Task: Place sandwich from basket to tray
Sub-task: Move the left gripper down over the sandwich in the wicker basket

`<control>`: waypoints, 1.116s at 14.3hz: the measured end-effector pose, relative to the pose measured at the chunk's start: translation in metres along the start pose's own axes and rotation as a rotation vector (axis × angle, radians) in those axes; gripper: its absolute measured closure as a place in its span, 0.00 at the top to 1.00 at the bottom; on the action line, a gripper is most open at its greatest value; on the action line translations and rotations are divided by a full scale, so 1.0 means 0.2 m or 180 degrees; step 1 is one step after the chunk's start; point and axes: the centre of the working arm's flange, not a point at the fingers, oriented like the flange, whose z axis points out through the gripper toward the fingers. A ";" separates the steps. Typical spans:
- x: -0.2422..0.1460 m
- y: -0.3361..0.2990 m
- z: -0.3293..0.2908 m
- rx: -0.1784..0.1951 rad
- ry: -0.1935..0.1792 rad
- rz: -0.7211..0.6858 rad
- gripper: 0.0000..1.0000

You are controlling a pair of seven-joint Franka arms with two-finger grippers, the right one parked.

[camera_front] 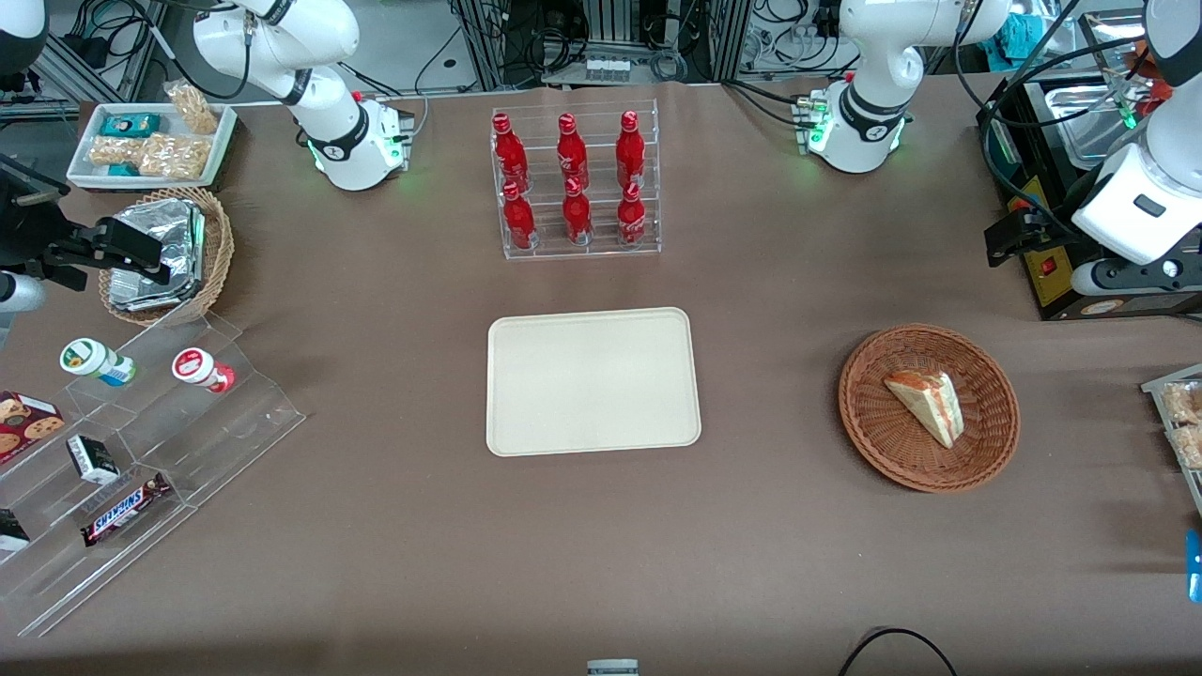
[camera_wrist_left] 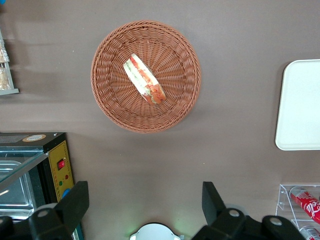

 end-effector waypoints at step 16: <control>0.16 -0.20 1.42 -0.0064 0.0243 -0.0470 1.00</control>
